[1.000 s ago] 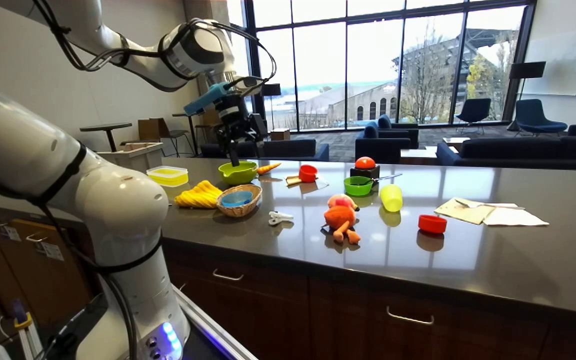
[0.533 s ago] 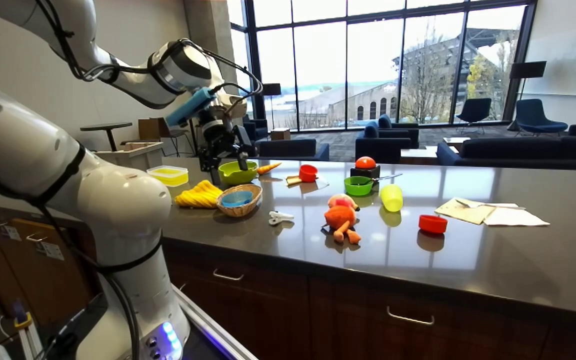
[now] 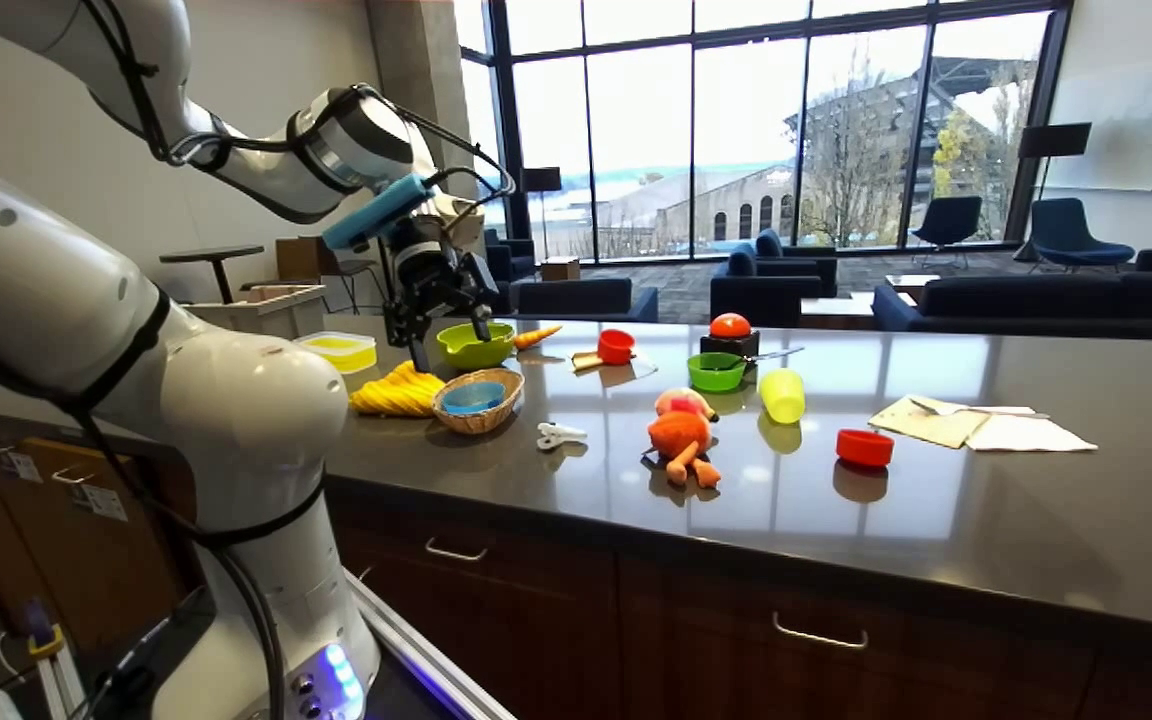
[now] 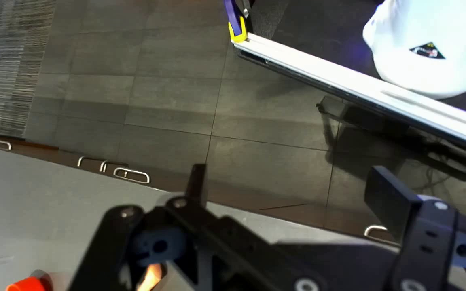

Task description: Move the towel to the right, use it to wipe the kitchen countertop and then move it back to the left

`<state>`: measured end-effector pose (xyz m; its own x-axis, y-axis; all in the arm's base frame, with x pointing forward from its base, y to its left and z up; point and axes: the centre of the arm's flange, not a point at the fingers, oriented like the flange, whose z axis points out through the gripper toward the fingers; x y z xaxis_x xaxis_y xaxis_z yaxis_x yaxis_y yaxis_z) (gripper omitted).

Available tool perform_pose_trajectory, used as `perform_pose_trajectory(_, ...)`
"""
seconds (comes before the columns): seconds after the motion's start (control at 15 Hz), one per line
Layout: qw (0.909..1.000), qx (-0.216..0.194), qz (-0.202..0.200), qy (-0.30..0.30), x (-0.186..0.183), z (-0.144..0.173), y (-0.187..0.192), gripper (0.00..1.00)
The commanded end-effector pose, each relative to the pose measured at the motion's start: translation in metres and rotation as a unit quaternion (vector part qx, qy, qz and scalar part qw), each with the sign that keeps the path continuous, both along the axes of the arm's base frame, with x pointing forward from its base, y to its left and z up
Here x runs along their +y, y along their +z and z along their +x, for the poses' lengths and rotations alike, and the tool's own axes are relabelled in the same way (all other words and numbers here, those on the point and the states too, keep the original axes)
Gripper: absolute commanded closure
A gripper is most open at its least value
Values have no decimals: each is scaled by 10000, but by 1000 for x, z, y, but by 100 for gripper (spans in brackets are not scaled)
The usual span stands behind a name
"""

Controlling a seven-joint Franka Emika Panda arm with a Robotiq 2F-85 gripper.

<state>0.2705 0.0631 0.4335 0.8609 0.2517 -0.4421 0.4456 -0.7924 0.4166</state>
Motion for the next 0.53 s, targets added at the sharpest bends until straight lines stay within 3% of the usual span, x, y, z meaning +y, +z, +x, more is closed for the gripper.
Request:
perform_pose_trajectory(0.0,9950,557,-415,723,40,-32,-18,0)
perform_pose_trajectory(0.27,9773,1072,-1026,1511,88,-75,-38,0)
perform_pose_trajectory(0.33,9710,1095,-1217,1743,104,-84,-40,0)
perform_pose_trajectory(0.47,9592,745,-1514,2270,138,-101,-40,0)
